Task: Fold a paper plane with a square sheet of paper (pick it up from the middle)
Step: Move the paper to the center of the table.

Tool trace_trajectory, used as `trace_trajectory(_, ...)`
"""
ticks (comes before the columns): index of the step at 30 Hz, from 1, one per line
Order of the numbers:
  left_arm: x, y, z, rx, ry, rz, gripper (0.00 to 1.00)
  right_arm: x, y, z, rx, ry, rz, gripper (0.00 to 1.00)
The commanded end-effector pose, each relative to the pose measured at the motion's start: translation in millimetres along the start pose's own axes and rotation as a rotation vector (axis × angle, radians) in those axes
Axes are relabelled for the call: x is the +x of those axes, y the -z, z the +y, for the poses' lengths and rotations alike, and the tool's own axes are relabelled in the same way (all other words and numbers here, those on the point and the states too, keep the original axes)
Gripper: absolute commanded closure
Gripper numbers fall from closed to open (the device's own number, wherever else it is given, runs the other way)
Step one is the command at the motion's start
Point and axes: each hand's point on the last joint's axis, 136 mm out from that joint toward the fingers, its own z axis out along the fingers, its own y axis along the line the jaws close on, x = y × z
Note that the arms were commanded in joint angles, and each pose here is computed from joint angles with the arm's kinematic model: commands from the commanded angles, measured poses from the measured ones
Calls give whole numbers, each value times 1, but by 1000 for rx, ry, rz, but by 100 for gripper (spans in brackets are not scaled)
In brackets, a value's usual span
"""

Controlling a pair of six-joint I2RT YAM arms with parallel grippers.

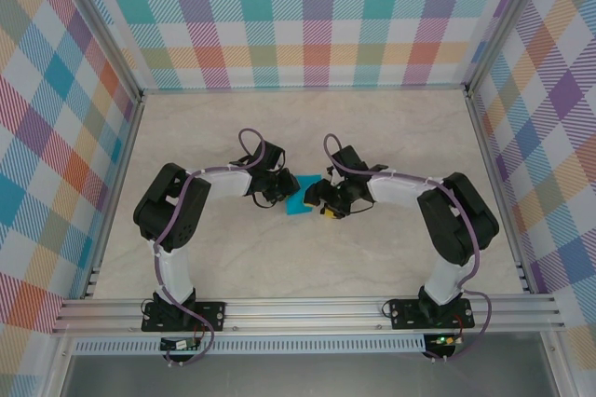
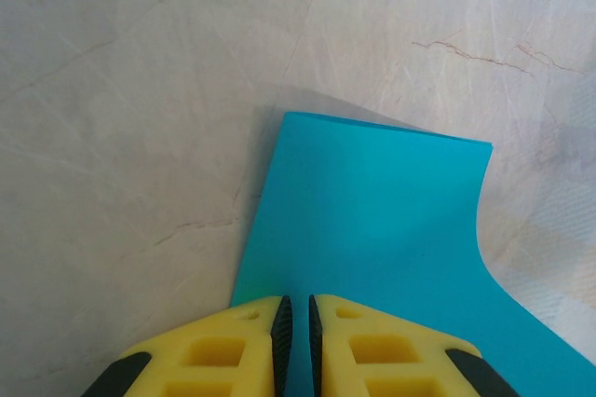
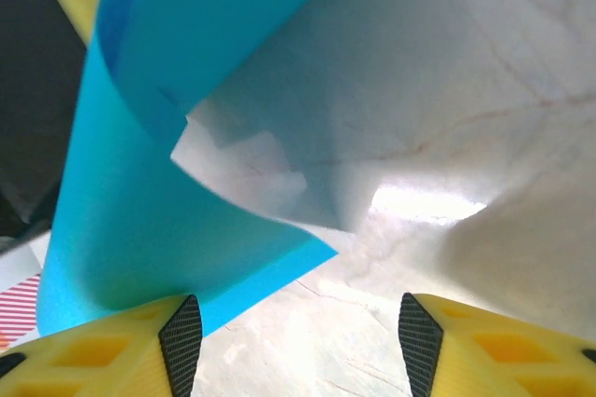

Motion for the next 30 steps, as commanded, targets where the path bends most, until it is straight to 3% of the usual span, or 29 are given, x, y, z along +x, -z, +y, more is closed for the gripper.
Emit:
trace_trajectory(1,31,-12,45,-138,43,93,83,-10,11,23,-92,69,-23,35)
trace_trajectory(8,29,-11,43,-141,41,90,83,6,22,50,-261,140,28,30)
trace_trajectory(15,27,-12,41,-145,38,92,83,18,23,38,-260,126,42,30)
trace_trajectory(19,29,-10,42,-149,36,97,83,25,25,20,-187,54,34,31)
trace_trajectory(23,31,-8,41,-138,24,97,83,19,13,4,-139,24,57,42)
trace_trajectory(27,33,-7,35,-115,12,103,83,11,4,13,-178,13,90,55)
trace_trajectory(30,35,-3,31,-109,-12,109,82,9,1,-1,-89,-4,83,58)
